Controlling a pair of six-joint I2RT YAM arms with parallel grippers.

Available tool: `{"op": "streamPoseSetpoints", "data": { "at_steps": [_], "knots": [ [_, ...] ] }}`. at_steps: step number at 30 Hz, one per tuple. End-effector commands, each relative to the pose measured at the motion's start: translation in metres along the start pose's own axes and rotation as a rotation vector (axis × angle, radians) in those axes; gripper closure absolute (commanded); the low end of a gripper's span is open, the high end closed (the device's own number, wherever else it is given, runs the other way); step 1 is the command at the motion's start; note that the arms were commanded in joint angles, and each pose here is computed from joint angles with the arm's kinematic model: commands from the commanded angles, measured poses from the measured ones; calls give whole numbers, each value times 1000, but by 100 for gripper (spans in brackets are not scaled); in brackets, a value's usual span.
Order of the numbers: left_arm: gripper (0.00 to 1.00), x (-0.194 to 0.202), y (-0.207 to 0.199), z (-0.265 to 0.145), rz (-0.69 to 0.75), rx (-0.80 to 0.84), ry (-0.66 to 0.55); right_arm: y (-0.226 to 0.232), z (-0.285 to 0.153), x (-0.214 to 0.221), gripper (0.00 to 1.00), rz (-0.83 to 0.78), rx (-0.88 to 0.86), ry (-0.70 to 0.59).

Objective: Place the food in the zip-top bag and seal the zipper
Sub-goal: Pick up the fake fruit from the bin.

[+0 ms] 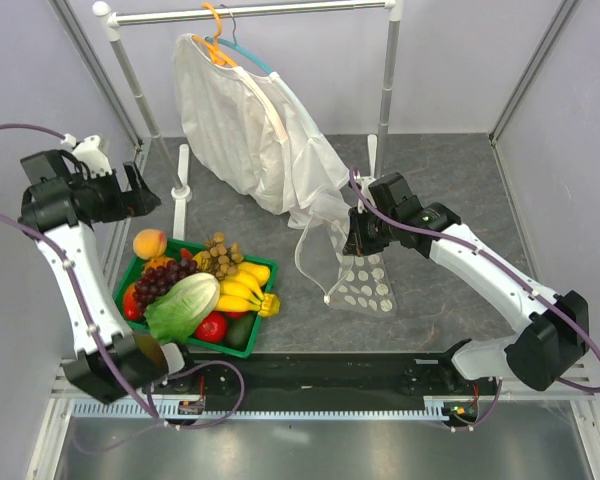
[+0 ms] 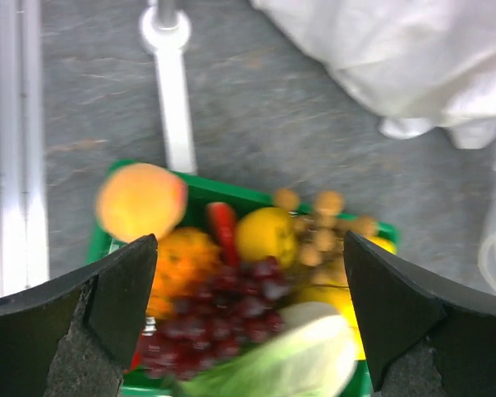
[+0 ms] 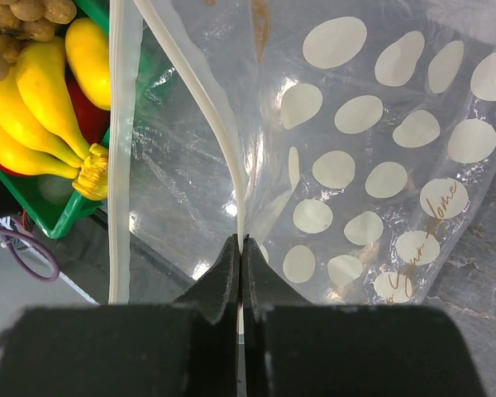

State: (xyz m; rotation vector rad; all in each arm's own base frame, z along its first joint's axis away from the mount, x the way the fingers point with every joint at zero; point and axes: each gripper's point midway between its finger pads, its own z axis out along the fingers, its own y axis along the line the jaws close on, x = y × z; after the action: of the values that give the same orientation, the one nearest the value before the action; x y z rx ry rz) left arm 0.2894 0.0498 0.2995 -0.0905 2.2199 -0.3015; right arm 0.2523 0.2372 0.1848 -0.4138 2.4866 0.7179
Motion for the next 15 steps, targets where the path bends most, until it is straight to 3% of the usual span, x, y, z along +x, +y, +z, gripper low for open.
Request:
{"op": "streamPoseSetpoints", "data": {
  "at_steps": [1,9,15],
  "knots": [
    [0,5,39,18,120,-11,151,4,-1,-14,100,1,-12,-47],
    [0,22,73,52,247,53,305,7,-5,-17,100,-29,-20,-54],
    [0,39,96,66,325,-12,413,3,-2,-8,100,-37,-23,-29]
  ]
}}
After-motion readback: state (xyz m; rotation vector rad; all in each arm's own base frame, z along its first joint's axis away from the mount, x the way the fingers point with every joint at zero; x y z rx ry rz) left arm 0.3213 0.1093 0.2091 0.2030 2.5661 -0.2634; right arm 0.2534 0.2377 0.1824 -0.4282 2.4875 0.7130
